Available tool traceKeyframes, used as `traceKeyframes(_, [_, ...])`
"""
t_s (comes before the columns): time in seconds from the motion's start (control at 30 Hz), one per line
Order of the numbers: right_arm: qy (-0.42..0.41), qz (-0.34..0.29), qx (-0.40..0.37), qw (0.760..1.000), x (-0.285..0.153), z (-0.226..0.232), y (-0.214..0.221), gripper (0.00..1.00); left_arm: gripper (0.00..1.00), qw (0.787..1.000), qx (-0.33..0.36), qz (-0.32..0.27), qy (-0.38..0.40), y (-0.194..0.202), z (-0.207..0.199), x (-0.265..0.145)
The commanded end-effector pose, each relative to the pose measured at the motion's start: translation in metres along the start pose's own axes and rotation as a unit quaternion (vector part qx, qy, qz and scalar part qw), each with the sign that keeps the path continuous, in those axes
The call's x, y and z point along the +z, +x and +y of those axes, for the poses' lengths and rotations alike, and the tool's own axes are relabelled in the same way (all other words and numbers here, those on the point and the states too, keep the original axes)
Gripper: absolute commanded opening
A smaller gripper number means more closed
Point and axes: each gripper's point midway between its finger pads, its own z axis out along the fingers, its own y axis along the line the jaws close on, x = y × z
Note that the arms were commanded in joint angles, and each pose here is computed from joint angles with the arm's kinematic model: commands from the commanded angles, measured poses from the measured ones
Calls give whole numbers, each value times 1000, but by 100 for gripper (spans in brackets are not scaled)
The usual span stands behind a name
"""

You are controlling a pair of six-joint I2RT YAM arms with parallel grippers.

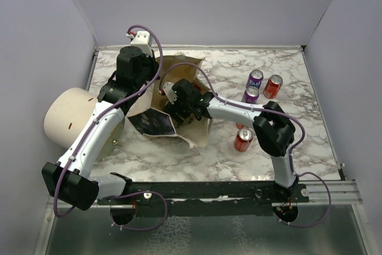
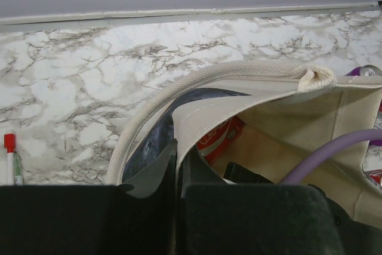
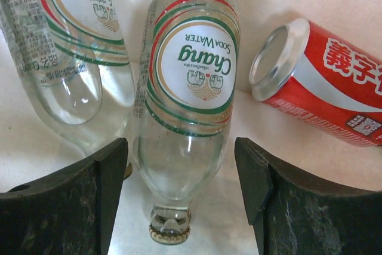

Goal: Take the beverage out of the canvas bag
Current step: Take out the drink from the canvas bag.

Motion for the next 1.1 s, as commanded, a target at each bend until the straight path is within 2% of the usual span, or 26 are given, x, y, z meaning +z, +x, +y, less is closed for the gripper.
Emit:
traceKeyframes(0.0, [8, 4, -5, 1000, 16, -3, 1, 69, 0, 999, -6, -31, 16, -19, -7, -6])
traceKeyframes(0.1, [1, 3, -4, 1000, 21, 0, 1, 65, 0, 999, -6, -31, 15, -19, -6, -6])
traceKeyframes(0.2, [10, 11, 7, 1000, 27, -2, 5, 64, 0, 999, -5, -32, 14, -19, -6, -6])
traceKeyframes(0.5, [34, 79, 41, 995, 42, -4, 37, 70, 0, 999, -6, -31, 14, -18, -6, -4])
traceKeyframes(0.7, [28, 98, 48, 994, 46, 0, 46, 73, 0, 999, -6, -31, 15, -18, -6, -4])
traceKeyframes(0.93, [29, 77, 45, 996, 51, -1, 36, 71, 0, 999, -4, -30, 14, -19, -6, -3])
traceKeyframes(1.07, [24, 51, 26, 998, 52, -3, 20, 62, 0, 999, -2, -30, 13, -19, -6, -3])
